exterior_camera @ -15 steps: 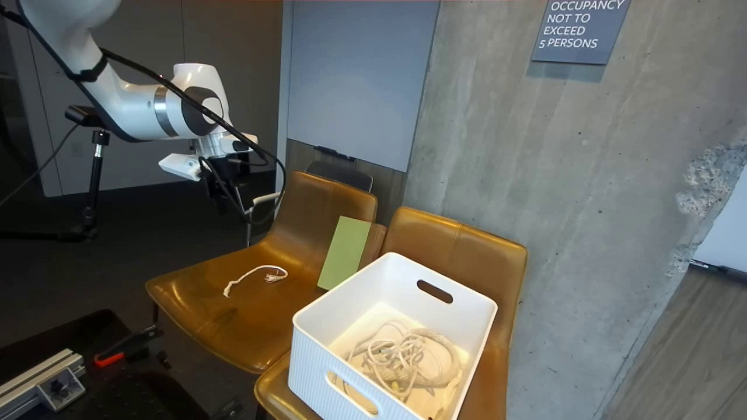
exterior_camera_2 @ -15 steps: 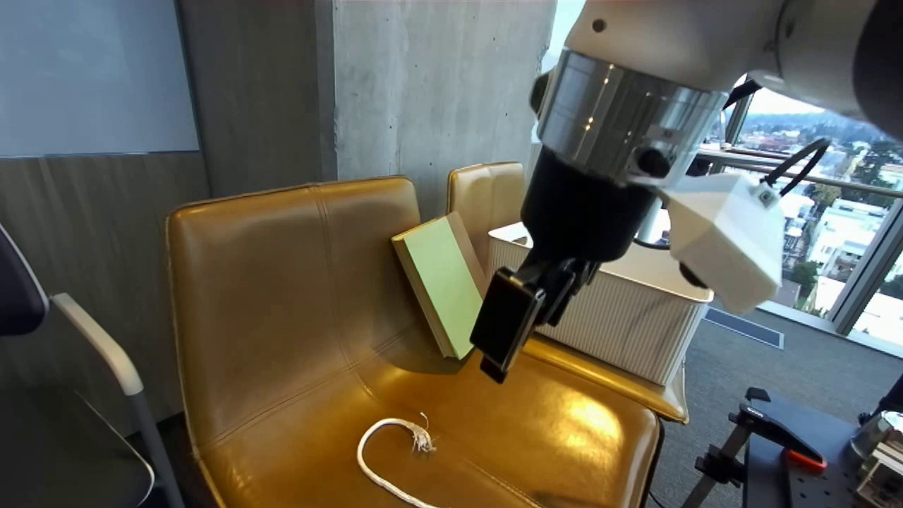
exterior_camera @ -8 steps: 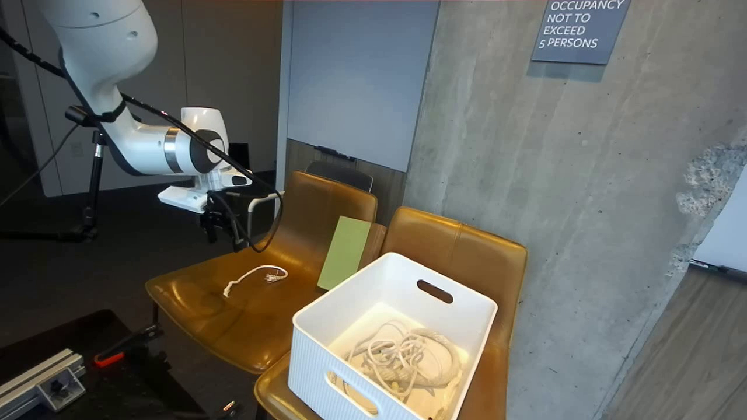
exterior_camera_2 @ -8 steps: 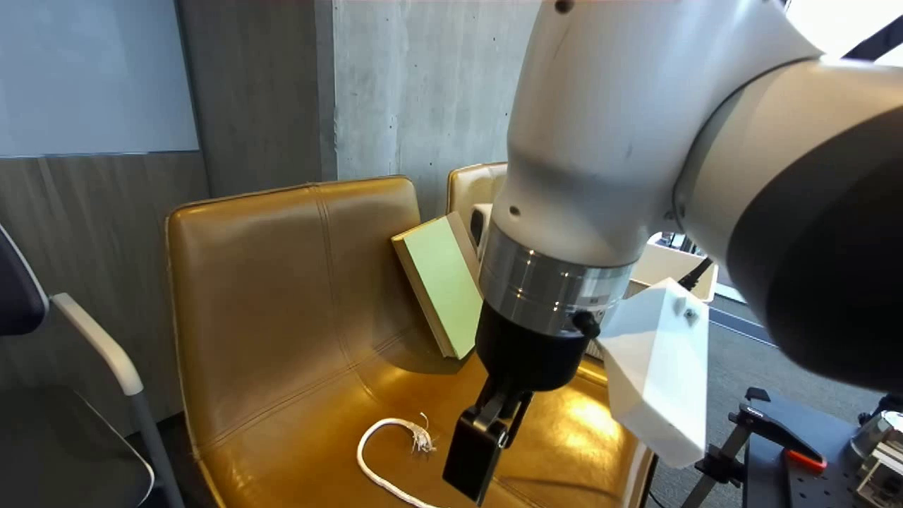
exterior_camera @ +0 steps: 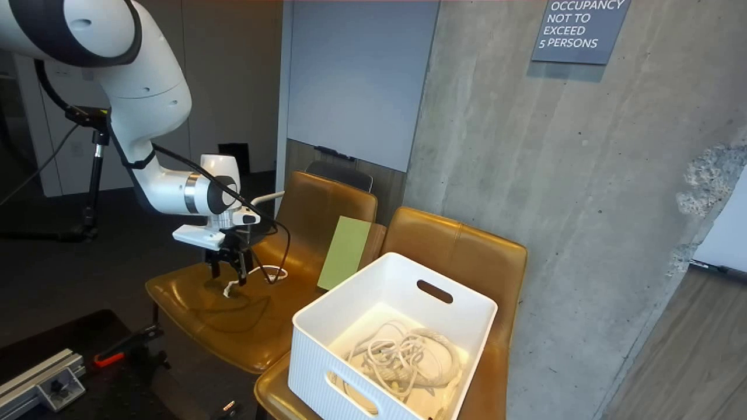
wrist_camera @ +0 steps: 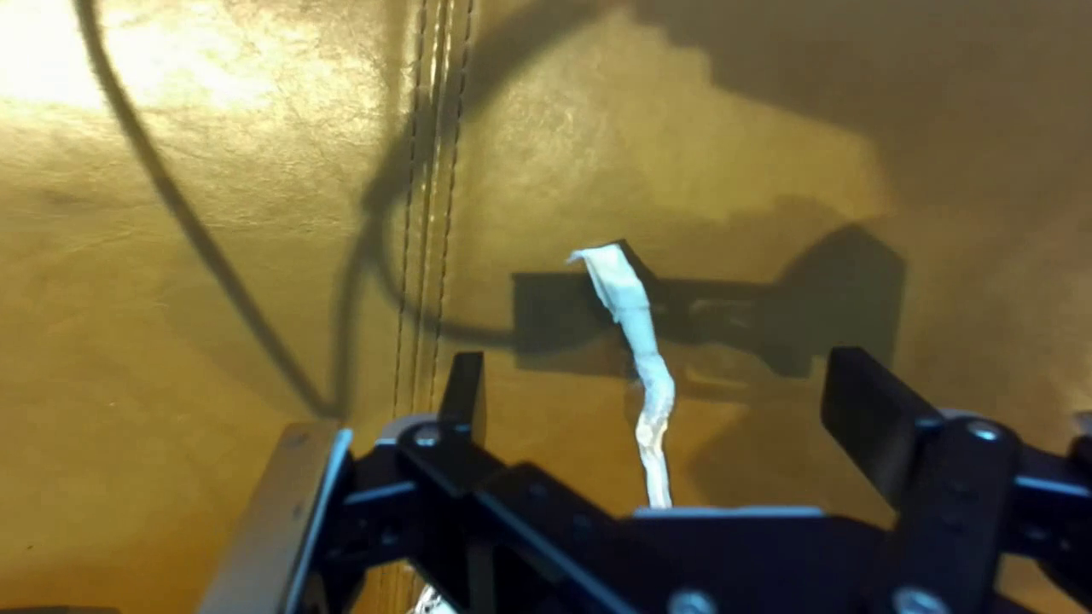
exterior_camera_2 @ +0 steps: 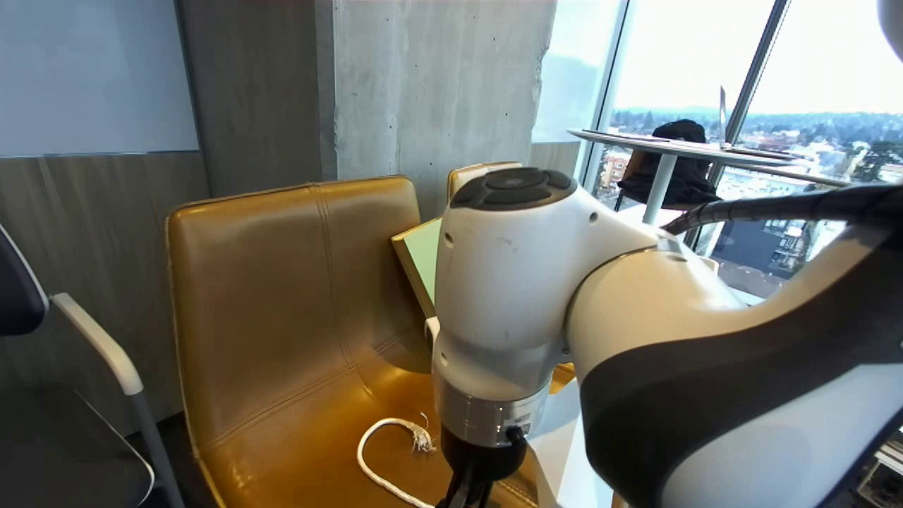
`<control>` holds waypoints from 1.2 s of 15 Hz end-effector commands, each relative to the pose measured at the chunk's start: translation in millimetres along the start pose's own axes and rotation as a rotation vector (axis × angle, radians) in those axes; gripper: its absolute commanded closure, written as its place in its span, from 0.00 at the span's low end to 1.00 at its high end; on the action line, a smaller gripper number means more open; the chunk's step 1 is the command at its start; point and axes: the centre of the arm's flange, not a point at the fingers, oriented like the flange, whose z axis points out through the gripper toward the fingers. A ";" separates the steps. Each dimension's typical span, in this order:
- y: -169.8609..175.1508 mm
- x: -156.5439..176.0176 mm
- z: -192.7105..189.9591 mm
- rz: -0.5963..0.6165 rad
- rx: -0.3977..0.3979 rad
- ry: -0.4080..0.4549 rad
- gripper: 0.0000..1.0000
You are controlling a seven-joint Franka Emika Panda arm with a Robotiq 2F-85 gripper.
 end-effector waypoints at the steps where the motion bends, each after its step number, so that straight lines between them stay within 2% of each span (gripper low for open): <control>1: 7.0 18.8 29.5 -0.024 0.003 -0.017 0.01; 2: 9.6 19.5 34.6 -0.026 0.002 -0.023 0.26; 4: 10.2 17.7 39.4 -0.027 0.013 -0.032 0.29; 5: 8.6 14.2 40.9 -0.028 0.017 -0.036 0.35; 12: 16.2 -0.2 21.7 -0.011 0.012 -0.045 0.86; 13: 16.4 -0.4 17.4 -0.007 0.016 -0.044 0.96; 14: 16.0 -0.3 13.0 -0.004 0.017 -0.044 1.00; 18: 8.8 1.9 -9.0 -0.008 0.010 -0.037 0.98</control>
